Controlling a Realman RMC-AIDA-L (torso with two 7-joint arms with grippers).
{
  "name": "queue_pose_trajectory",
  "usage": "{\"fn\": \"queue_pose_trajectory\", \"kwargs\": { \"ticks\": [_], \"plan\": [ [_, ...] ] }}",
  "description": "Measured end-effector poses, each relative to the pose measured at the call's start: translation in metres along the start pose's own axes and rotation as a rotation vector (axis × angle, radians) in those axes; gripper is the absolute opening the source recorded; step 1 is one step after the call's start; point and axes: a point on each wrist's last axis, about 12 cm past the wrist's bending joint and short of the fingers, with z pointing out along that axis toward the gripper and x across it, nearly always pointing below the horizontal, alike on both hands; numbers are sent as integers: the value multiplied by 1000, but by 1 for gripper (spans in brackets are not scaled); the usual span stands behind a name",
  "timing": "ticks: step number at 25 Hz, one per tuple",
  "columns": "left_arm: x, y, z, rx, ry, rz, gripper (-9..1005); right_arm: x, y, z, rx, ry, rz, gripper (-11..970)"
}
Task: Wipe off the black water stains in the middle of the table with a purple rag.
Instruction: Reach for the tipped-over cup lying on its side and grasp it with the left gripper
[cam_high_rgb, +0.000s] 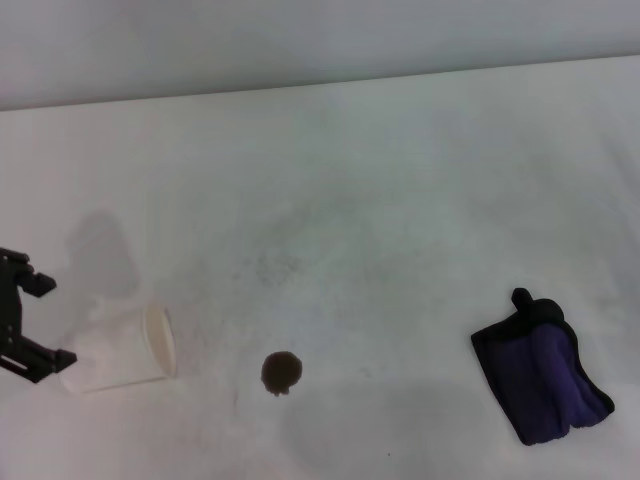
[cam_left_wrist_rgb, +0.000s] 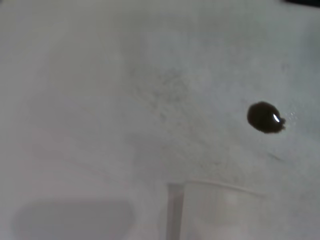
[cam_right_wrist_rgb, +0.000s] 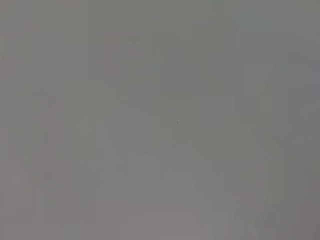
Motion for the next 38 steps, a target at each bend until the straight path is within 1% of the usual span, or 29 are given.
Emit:
{"fn": "queue_pose_trajectory", "kwargs": {
  "ticks": [4, 10, 22, 29, 33, 38],
  "plan": [
    [3, 4, 18, -3, 16, 34, 886, 0, 0, 0, 1, 2, 2, 868],
    [8, 11, 40, -1, -5, 71, 883, 1, 3, -1, -2, 4, 10, 868],
    [4, 10, 71, 21, -91, 149, 876, -1, 4, 3, -11, -13, 0, 868],
    [-1, 6, 87, 14, -89, 192, 873, -1, 4, 3, -10, -12, -1, 868],
    [-4, 6, 90, 12, -108, 192, 870, -1, 3, 3, -9, -10, -3, 867],
    [-7, 8, 89, 0, -138, 184, 868, -1, 3, 3, -8, -5, -5, 867]
  ]
}}
